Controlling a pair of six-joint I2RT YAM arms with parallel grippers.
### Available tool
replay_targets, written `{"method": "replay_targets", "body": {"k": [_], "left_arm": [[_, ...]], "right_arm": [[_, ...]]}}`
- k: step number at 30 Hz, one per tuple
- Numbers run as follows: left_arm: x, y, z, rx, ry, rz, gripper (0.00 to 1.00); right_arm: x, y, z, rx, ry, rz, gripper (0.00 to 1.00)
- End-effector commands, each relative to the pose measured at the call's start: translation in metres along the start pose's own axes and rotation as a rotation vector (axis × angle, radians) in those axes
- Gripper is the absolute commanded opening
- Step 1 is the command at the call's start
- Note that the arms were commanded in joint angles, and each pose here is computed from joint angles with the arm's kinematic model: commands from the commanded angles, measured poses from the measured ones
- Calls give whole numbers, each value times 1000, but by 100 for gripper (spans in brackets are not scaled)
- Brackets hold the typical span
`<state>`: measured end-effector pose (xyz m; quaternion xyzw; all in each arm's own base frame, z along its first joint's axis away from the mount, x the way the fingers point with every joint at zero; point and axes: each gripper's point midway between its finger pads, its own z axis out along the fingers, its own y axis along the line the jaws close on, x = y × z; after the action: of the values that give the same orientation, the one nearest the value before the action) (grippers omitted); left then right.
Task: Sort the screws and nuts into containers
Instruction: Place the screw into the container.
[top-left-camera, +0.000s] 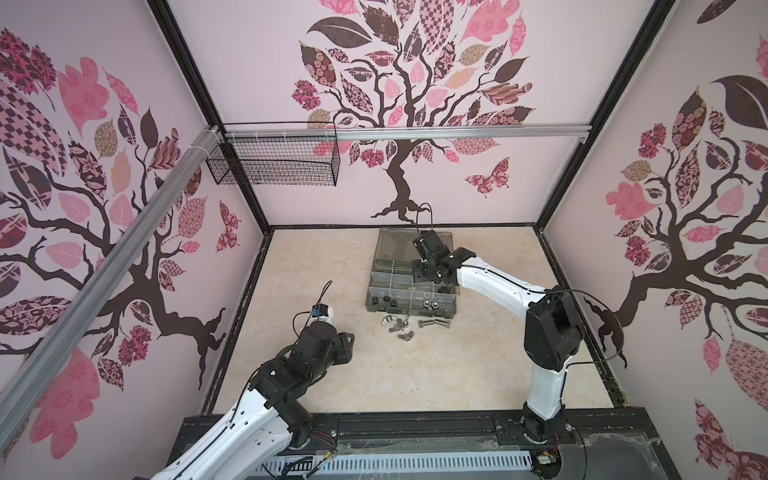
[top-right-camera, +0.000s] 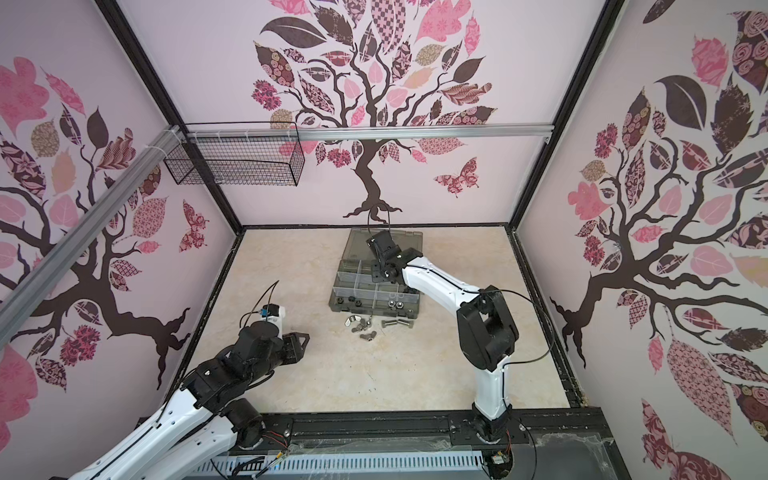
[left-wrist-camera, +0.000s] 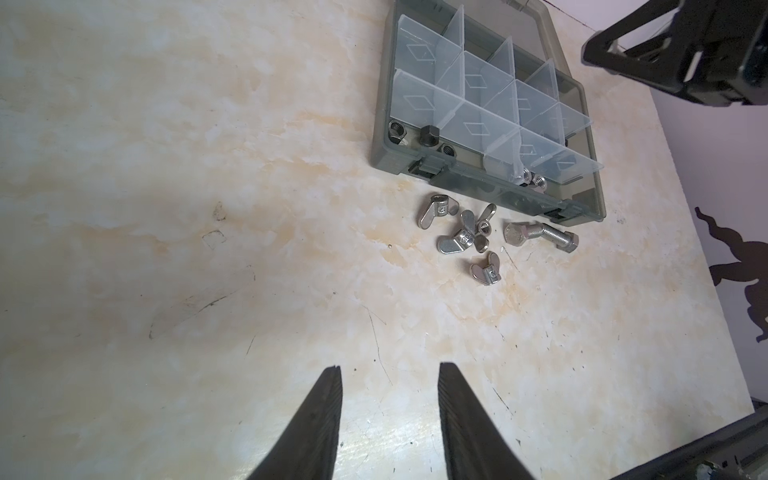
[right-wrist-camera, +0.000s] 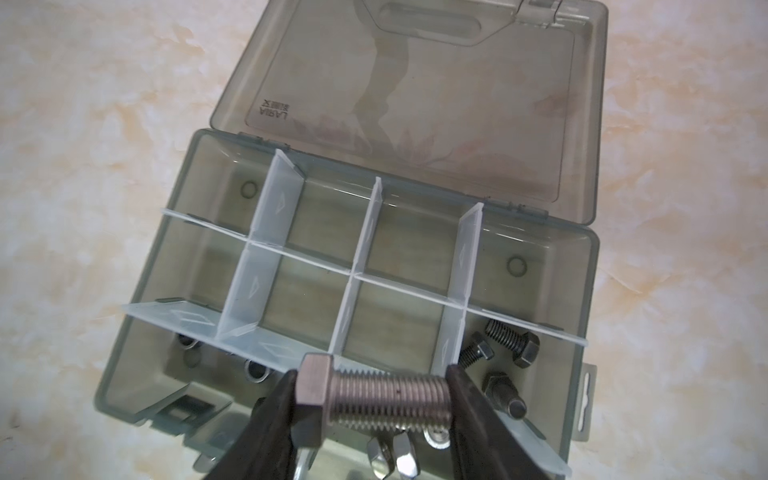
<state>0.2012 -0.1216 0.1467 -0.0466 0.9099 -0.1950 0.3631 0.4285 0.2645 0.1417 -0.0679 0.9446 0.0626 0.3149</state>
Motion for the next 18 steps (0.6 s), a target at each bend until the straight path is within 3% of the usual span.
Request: {"method": "replay_targets", "body": {"k": [1, 9, 18], "left_arm": [[-6, -7, -6, 28, -11, -21, 42], [-3, -6, -5, 32, -3, -35, 42], [0, -6, -3, 37, 3, -48, 42]], "right_arm": [[-1, -2, 14, 29, 21, -28, 46], [16, -6, 35, 41, 75, -34, 50], [14, -7, 30, 38, 75, -38, 66]]}}
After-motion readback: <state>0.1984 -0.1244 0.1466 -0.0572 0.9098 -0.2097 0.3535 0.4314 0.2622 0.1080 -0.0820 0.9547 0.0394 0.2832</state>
